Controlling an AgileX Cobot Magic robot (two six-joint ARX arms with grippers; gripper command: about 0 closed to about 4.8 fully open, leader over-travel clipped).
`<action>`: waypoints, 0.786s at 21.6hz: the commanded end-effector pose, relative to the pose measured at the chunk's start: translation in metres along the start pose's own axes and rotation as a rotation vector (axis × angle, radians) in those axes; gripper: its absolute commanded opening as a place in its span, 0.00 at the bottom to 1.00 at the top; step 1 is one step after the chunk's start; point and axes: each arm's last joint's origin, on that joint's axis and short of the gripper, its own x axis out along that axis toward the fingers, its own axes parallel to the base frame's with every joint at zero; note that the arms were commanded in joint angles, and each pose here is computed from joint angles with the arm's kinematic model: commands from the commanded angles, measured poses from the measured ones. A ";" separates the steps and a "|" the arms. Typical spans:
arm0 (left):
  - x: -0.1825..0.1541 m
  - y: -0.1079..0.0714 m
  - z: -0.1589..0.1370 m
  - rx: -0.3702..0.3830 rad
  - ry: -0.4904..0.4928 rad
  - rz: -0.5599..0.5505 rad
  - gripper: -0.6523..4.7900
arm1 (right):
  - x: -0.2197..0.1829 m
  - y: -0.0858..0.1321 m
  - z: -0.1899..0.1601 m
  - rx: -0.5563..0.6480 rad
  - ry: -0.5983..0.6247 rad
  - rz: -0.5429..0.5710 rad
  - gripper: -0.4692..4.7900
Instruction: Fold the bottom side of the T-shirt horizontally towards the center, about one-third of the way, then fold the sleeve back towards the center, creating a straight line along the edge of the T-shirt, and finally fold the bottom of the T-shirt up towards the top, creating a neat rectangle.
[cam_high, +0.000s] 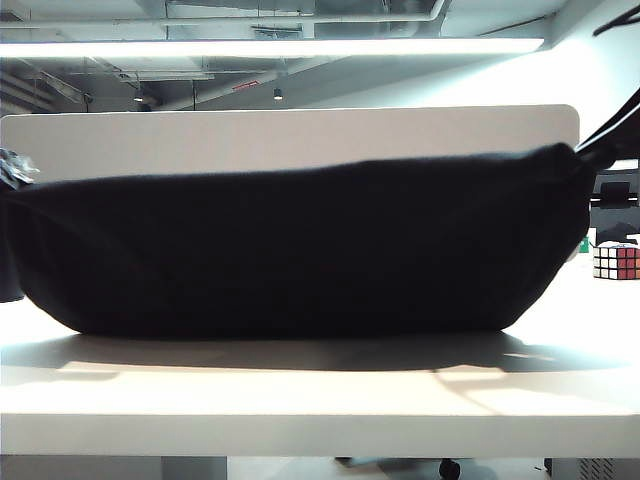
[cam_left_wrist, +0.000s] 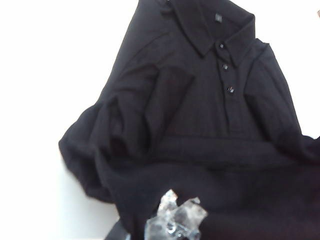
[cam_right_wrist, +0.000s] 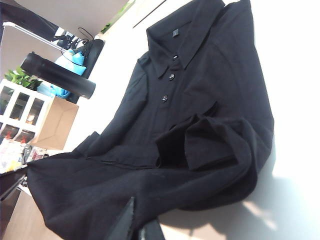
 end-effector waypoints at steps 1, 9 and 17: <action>0.015 0.006 0.014 -0.018 -0.075 -0.060 0.11 | 0.012 0.001 0.019 -0.047 -0.040 0.022 0.09; 0.057 0.019 0.055 -0.027 -0.166 -0.143 0.11 | 0.053 -0.011 0.060 -0.075 -0.054 0.040 0.09; 0.092 0.014 0.102 0.022 -0.186 -0.182 0.11 | 0.084 -0.027 0.083 -0.077 -0.053 0.038 0.09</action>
